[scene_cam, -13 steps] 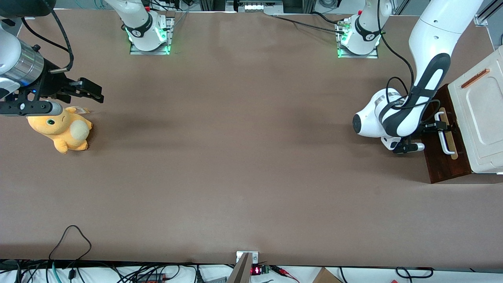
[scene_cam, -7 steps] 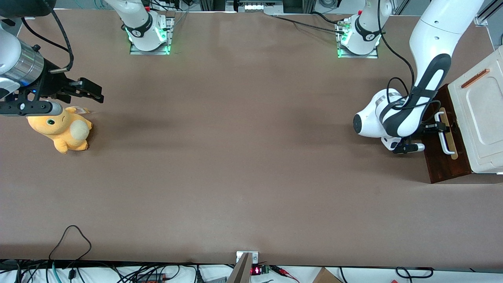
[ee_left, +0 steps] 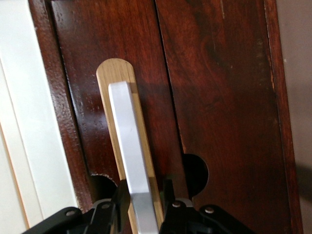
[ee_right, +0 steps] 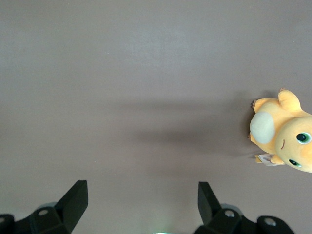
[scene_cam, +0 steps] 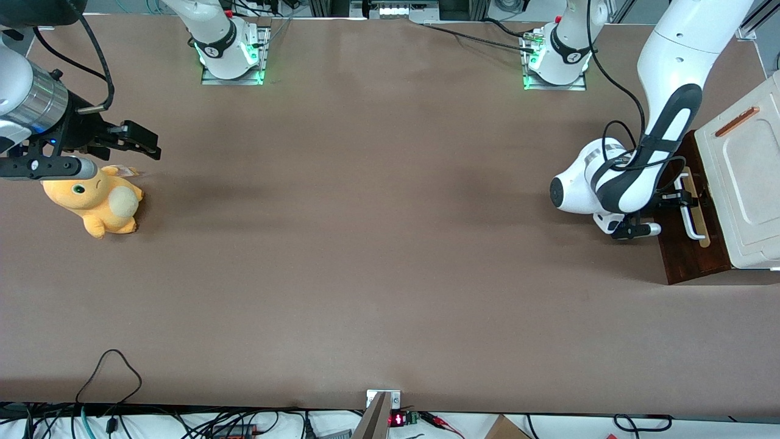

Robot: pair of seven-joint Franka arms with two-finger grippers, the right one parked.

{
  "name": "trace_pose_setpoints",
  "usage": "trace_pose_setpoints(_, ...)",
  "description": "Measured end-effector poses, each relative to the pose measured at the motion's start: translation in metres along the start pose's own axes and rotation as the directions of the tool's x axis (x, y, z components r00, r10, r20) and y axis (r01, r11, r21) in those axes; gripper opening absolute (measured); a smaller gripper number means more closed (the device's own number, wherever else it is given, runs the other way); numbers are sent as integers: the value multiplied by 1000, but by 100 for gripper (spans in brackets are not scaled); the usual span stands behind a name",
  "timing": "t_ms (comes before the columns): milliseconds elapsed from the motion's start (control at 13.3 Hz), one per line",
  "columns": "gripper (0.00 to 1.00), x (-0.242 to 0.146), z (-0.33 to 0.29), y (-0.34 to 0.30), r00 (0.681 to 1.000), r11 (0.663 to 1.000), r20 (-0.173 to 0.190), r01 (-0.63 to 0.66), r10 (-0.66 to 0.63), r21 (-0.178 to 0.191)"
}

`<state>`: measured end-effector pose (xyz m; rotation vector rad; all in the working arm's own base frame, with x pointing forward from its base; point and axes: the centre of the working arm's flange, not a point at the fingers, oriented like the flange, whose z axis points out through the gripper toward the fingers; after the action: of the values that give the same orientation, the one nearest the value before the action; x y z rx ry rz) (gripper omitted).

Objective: Open lower drawer with left arm only
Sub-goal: 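Close the left gripper around the white bar handle, then pull the handle with the left gripper, sliding the drawer outward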

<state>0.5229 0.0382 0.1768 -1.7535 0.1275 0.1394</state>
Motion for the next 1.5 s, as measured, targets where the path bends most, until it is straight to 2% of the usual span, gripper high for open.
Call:
trace_pose_setpoints(150, 31, 0, 0, 0, 1000, 1000, -1, 0, 0, 0)
trace_pose_setpoints(225, 23, 0, 0, 0, 1000, 1000, -1, 0, 0, 0)
trace_pose_setpoints(375, 20, 0, -1, 0, 1000, 1000, -2, 17, -17, 0)
trace_pose_setpoints(750, 20, 1, -18, 3, 999, 1000, -24, 23, -23, -10)
trace_pose_setpoints(900, 20, -1, -44, 6, 999, 999, -44, 27, -28, -27)
trace_pose_setpoints(1200, 20, -5, -126, 9, 994, 995, -106, 30, -40, -98)
trace_pose_setpoints(1350, 19, -8, -145, 11, 991, 994, -126, 27, -40, -106)
trace_pose_setpoints(1500, 20, -9, -145, 11, 991, 994, -126, 26, -40, -106)
